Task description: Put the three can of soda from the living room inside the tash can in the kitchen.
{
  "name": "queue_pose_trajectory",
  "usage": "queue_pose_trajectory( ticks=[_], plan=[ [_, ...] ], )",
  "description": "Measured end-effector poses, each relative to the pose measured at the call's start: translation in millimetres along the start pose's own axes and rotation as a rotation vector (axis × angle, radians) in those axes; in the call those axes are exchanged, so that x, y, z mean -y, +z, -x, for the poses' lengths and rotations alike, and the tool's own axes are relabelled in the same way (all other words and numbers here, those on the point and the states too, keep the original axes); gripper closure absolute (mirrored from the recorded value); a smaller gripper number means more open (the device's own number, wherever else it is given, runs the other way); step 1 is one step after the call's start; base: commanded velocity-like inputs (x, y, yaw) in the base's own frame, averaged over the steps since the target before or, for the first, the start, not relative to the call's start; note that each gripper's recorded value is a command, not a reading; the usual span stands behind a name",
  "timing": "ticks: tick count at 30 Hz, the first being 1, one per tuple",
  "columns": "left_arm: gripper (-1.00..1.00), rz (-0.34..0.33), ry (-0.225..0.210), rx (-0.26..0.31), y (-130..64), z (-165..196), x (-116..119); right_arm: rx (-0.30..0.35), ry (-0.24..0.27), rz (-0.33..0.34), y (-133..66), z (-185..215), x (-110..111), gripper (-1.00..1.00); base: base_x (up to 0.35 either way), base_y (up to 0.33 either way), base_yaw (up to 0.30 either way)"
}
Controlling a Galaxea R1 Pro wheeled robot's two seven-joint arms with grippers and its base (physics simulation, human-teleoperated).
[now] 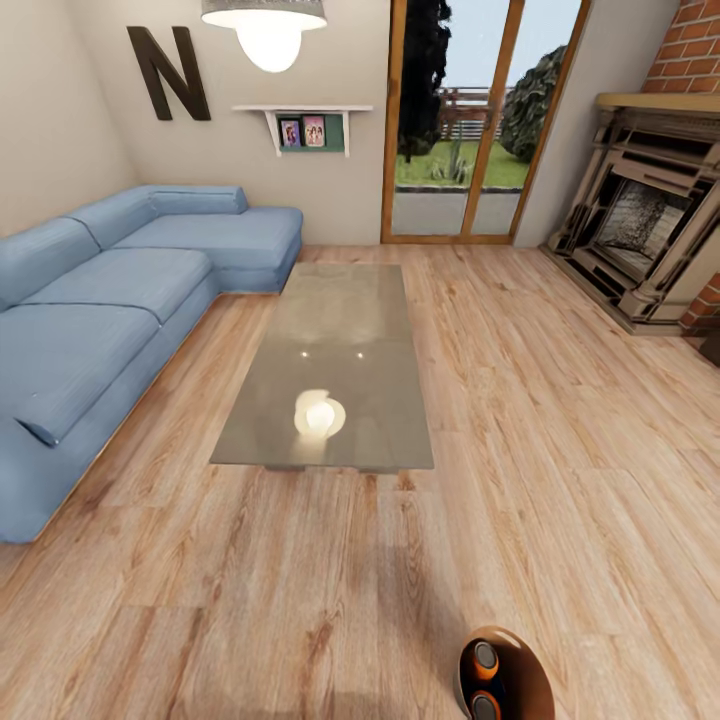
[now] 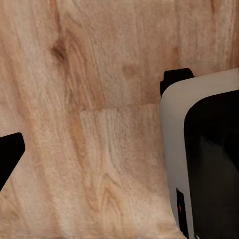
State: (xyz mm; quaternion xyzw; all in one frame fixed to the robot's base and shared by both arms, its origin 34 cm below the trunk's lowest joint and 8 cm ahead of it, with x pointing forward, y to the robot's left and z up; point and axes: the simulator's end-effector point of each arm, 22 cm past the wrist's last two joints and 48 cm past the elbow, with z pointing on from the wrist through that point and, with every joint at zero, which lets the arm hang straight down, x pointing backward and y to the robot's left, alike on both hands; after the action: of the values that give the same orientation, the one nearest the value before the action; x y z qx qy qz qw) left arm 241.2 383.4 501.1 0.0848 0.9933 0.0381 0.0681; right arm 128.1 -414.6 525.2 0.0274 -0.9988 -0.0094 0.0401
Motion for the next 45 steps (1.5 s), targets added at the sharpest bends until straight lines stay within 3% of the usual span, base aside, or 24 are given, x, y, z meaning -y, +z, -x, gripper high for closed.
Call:
queue_pose_trajectory(
  ticks=[8, 13, 16, 31, 45],
  plan=[
    [-1.0, 0.001, -0.005, -0.054, -13.4, -17.8, -1.0, -0.006, 0.052, 0.003, -4.1, -6.8, -26.6, -1.0, 0.0, 0.0, 0.0],
    [-1.0, -0.002, -0.005, -0.083, -23.6, -33.8, 0.4, -0.008, 0.066, -0.047, -8.3, -9.5, -26.4, -1.0, 0.0, 0.0, 0.0],
    [-1.0, -0.01, -0.004, -0.127, -36.2, -65.4, 5.4, -0.009, 0.072, -0.067, -11.7, -10.6, -25.5, -1.0, 0.0, 0.0, 0.0],
    [-1.0, -0.04, -0.001, -0.221, -80.7, -137.1, 20.0, -0.008, 0.077, -0.082, -29.6, -15.3, -26.3, -1.0, 0.0, 0.0, 0.0],
    [-1.0, -0.036, -0.009, -0.195, -89.8, -132.5, 25.4, -0.016, 0.088, -0.07, -38.4, -22.5, -37.5, -1.0, 0.0, 0.0, 0.0]
  ],
)
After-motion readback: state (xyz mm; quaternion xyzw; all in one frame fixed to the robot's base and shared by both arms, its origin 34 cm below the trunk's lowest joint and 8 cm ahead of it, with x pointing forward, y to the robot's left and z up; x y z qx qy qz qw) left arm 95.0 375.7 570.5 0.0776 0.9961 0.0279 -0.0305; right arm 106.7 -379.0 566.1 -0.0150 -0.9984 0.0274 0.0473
